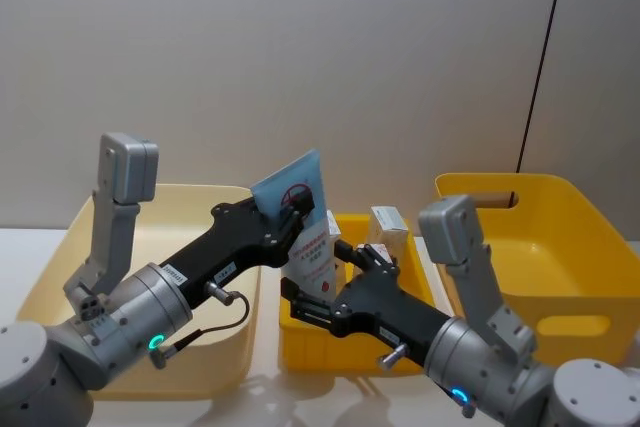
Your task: Bimanual collaborative sorting of washing and personal care products
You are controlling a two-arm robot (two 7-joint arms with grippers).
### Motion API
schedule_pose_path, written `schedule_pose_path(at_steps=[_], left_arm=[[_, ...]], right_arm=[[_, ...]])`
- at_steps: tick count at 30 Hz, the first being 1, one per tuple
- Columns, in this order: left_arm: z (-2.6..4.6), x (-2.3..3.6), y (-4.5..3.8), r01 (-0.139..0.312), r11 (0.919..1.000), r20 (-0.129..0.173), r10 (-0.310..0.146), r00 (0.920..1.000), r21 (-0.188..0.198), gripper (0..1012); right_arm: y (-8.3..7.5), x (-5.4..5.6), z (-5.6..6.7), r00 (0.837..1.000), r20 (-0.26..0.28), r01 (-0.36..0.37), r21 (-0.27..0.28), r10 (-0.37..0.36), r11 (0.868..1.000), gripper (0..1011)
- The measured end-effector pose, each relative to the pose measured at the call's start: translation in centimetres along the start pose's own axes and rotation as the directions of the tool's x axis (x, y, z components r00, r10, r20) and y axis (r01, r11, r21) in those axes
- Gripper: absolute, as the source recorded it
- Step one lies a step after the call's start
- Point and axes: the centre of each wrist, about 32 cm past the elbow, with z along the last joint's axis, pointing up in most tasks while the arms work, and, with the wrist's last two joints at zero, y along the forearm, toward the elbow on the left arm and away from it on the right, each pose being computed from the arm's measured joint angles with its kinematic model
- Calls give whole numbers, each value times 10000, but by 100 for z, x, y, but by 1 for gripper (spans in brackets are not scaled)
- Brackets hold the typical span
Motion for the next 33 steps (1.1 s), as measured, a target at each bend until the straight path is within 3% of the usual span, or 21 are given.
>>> schedule_pose_path(at_steps=[4, 16, 24, 27, 33], left_arm=[[0, 0, 0, -1, 10000, -1, 1, 10000, 0, 159], [0, 0, 0, -2, 10000, 1, 2, 10000, 0, 158], [0, 0, 0, -1, 10000, 1, 1, 10000, 0, 158], [0, -1, 0, 0, 10000, 0, 0, 10000, 0, 188], [0, -1, 0, 1, 10000, 0, -1, 10000, 2, 388]], right_arm=[[35, 5, 12, 9999, 85, -77, -40, 77, 10000, 986], [93, 8, 33, 9995, 242, -214, -114, 216, 9997, 704], [110, 10, 40, 9992, 293, -261, -134, 264, 9996, 648], [116, 10, 43, 9991, 306, -277, -139, 281, 9995, 632], [123, 10, 46, 9990, 320, -296, -139, 300, 9995, 593]])
